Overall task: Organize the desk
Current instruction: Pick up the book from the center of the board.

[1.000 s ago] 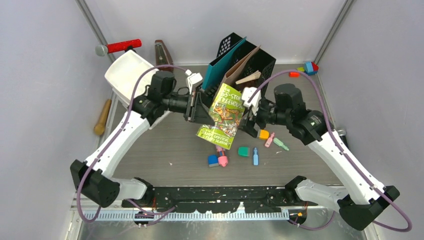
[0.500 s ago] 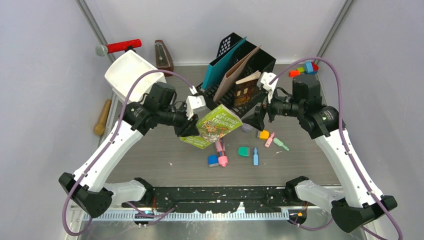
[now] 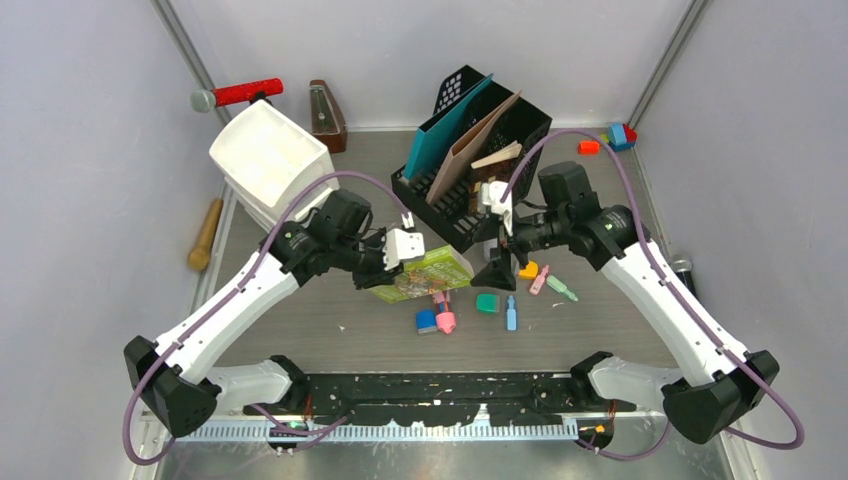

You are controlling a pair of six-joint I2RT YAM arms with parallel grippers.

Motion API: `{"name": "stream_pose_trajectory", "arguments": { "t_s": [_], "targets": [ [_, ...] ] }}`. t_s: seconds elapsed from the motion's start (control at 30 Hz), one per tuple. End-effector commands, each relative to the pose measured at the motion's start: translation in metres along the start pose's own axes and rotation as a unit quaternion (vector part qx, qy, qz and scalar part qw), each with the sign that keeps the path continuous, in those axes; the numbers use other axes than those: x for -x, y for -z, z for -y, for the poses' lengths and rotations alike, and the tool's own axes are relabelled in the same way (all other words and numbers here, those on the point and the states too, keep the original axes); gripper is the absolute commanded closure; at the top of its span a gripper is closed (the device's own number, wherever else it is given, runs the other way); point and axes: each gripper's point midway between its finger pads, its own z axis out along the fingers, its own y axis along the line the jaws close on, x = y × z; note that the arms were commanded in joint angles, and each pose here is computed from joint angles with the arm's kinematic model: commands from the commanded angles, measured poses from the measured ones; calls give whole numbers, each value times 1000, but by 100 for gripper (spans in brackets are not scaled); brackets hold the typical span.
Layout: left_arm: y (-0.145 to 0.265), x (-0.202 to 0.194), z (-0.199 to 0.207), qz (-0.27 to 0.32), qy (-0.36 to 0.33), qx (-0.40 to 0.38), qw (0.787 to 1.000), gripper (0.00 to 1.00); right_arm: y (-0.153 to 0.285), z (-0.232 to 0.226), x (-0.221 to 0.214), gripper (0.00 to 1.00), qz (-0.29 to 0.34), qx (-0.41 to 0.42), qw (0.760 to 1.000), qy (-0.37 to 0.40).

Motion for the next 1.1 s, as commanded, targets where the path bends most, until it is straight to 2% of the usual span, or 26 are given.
{"name": "stream_pose_trajectory", "arguments": {
  "t_s": [0.0,0.47,0.57,0.63,0.67,0.7,0.73,0.77,0.8,0.87,0.97,1.07],
  "targets": [
    [10,46,-7,99,-68,15,993,100,-11,-6,-12,0,-30,12,998,48],
    [-8,48,22,143,-89,-71,983,100,-40,-1,-41,1,-87,17,993,83],
    [-10,49,23,147,-90,-76,982,100,-42,0,-45,5,-92,18,992,84],
    [-11,51,23,151,-89,-77,981,100,-43,-2,-45,15,-94,24,992,81],
    [-12,52,22,154,-89,-77,981,100,-44,-3,-46,26,-98,28,992,75],
    [-12,53,22,157,-89,-78,980,100,-44,-4,-43,33,-96,30,992,74],
    [-13,54,22,160,-90,-79,980,100,-44,-5,-45,47,-100,34,992,66],
    [-14,55,22,162,-89,-79,980,100,-44,-4,-42,58,-99,33,992,67],
    [-14,56,21,164,-89,-78,979,100,-44,-5,-45,79,-108,38,992,62],
    [-17,56,20,162,-85,-78,980,100,-41,-4,-43,95,-116,37,991,61],
    [-21,56,15,154,-66,-78,983,98,-38,-2,-37,99,-119,28,990,69],
    [-23,64,10,149,-44,-84,984,84,-37,1,-29,99,-114,14,991,68]
  ]
}}
